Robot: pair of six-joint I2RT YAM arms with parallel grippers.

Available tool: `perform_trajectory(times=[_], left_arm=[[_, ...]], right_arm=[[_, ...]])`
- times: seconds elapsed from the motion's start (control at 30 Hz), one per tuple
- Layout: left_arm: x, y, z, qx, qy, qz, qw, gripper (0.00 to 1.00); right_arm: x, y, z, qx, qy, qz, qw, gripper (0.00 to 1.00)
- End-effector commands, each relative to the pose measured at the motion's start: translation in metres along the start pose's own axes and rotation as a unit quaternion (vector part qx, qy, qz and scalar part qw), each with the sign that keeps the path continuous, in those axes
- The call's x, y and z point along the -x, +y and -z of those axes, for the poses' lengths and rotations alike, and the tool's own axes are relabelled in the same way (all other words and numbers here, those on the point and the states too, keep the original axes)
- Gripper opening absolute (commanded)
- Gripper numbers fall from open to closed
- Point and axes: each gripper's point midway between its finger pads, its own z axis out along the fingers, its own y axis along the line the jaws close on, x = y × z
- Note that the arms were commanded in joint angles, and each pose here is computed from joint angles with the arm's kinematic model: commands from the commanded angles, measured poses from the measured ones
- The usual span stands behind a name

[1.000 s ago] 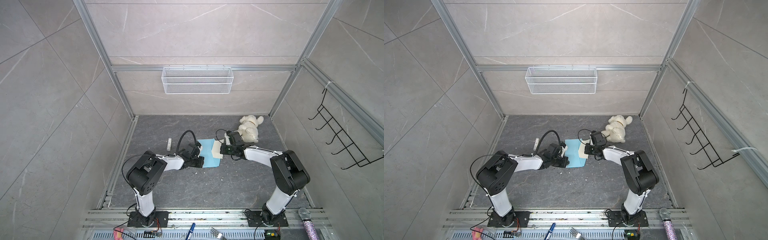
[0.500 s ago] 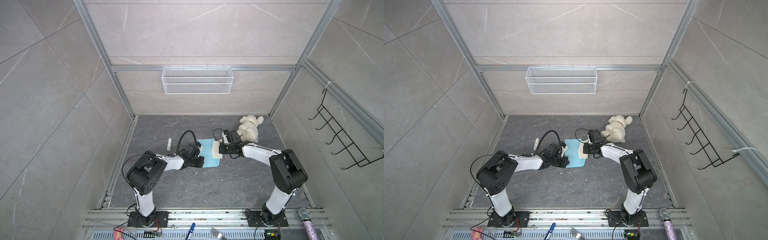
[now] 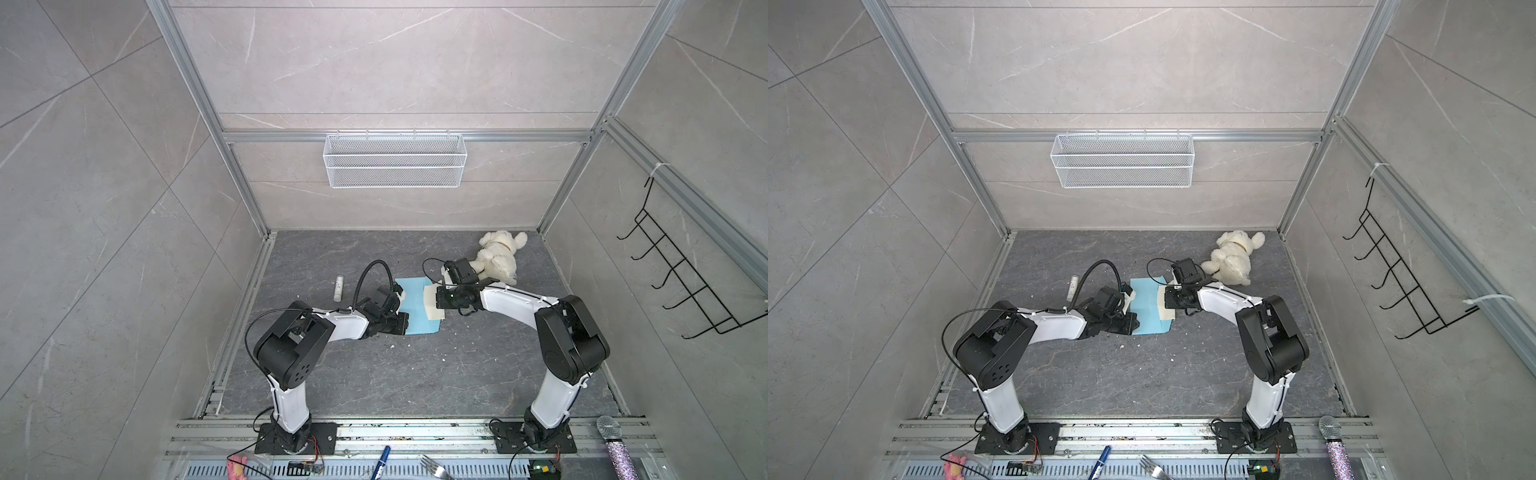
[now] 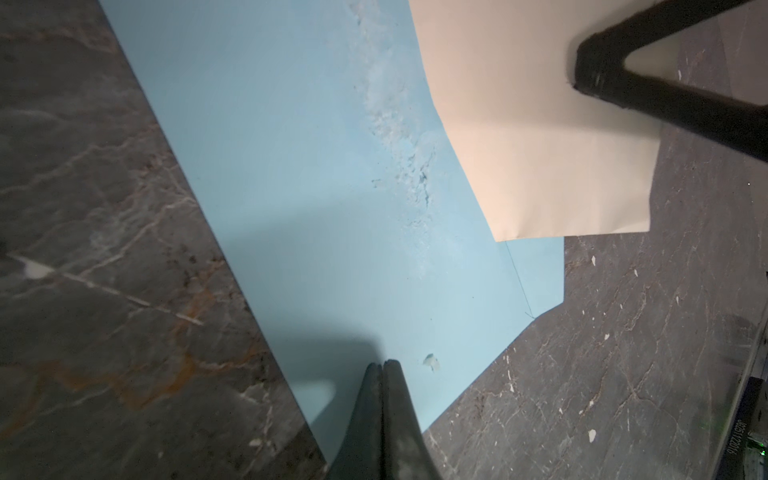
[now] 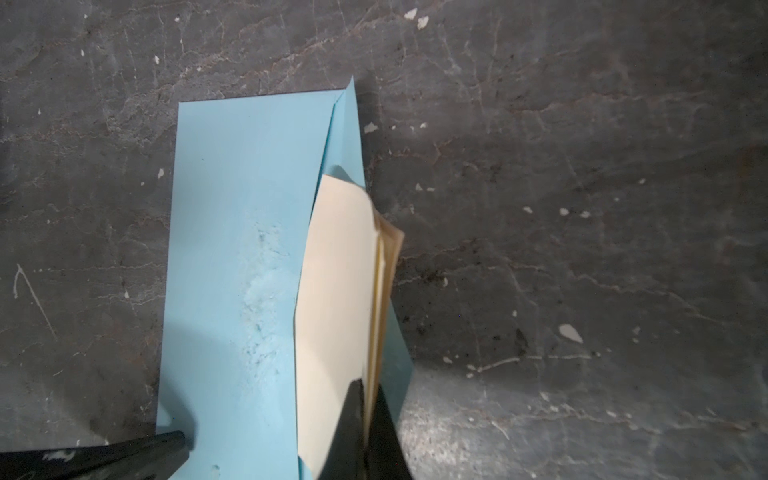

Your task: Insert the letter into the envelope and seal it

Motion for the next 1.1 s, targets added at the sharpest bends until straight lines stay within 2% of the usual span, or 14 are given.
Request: perform_trajectory(times=[0.0,0.57,0.87,1.07], left_arm=[[-0.014,0.018,-0.006,0.034,0.021,0.004,0.999,0.0],[-0.007,0.015,-0.001,0.026,0.008,0.005,1.0,0.0],[0.034,0.008,0.042,0.011,-0.072,0.016,0.997,0.36],[0.047,0.022,0.049,0.007,-0.085,0.037,0.996,0.44]], right_arm=[[-0.007,-0.002,-0.007,-0.011,0.022,0.009,1.0,0.0],[-0.006,0.011,-0.019,0.023,0.039,0.004,0.999,0.0],[-0.007,0.011,-0.019,0.021,0.042,0.018,0.999,0.0],[-0.008,0.012,-0.02,0.024,0.044,0.02,0.999,0.0]])
